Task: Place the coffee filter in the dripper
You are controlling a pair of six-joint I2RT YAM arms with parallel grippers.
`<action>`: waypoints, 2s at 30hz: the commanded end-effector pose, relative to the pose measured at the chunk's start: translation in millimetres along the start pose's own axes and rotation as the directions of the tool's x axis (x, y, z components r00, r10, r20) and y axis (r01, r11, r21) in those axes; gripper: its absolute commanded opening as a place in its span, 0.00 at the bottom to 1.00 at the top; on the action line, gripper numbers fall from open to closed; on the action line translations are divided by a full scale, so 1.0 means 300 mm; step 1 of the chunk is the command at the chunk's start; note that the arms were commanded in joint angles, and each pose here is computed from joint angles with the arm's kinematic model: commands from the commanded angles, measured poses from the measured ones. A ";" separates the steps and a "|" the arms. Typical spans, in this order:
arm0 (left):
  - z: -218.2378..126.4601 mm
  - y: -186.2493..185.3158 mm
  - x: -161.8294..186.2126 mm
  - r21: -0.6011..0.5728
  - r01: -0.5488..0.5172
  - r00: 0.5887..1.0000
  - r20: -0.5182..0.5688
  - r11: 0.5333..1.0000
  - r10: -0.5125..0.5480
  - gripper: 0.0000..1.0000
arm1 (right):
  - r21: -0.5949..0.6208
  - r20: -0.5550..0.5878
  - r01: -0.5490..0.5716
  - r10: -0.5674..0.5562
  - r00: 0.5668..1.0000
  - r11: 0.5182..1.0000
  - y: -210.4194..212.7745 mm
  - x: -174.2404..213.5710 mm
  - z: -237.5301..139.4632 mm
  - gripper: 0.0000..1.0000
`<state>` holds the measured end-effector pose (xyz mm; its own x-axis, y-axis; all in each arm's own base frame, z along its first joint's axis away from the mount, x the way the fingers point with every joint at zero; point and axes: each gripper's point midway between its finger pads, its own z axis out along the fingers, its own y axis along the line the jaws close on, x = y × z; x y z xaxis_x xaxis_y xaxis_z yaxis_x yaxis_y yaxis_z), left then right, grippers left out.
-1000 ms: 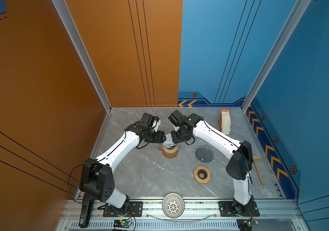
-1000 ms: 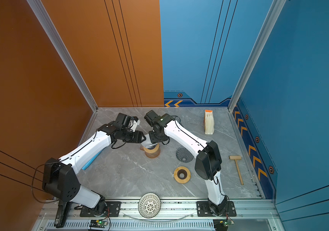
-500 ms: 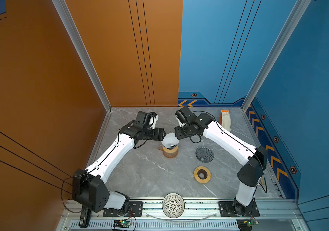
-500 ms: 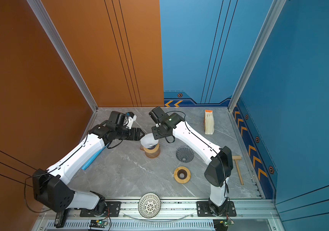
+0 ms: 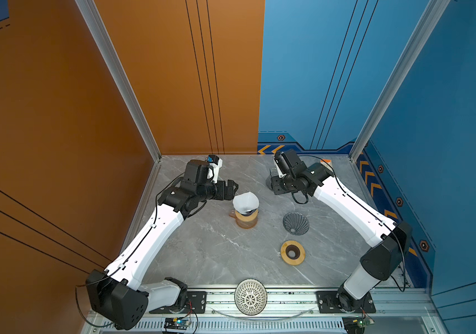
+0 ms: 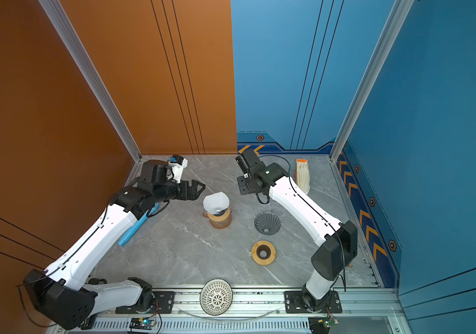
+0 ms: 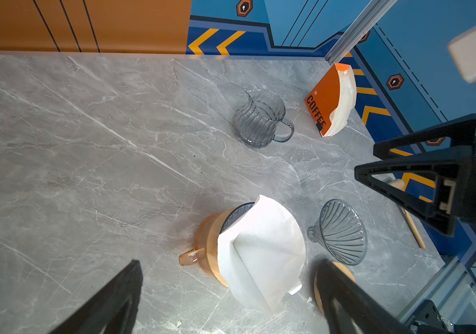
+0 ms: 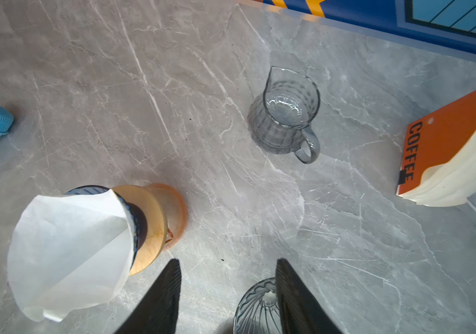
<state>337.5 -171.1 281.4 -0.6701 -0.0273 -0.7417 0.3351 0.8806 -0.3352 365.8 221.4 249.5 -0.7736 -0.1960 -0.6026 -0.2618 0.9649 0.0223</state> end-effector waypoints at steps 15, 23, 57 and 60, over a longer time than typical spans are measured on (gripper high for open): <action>-0.033 0.009 0.013 0.048 -0.001 0.996 0.085 0.999 -0.003 0.98 | -0.001 -0.028 -0.150 0.150 0.988 0.989 -0.292 0.123 -0.034 0.51; -0.033 0.047 0.039 0.035 0.037 0.996 0.078 0.999 -0.039 0.98 | -0.080 -0.178 -0.208 0.191 0.965 0.975 -0.266 0.287 -0.058 0.53; -0.007 0.069 0.073 0.063 0.067 0.996 0.054 0.996 -0.071 0.98 | -0.024 -0.465 -0.630 0.549 0.695 0.776 -0.158 0.926 -0.075 0.56; -0.007 0.070 0.072 0.062 0.068 0.996 0.054 0.996 -0.072 0.98 | -0.032 -0.462 -0.644 0.560 0.688 0.764 -0.148 0.934 -0.054 0.56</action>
<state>328.3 -152.4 256.3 -0.6642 -0.1027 -0.7405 0.3199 0.8562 -0.4057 147.7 116.1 94.4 -0.9592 0.2806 -0.0341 0.2438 0.8824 0.4024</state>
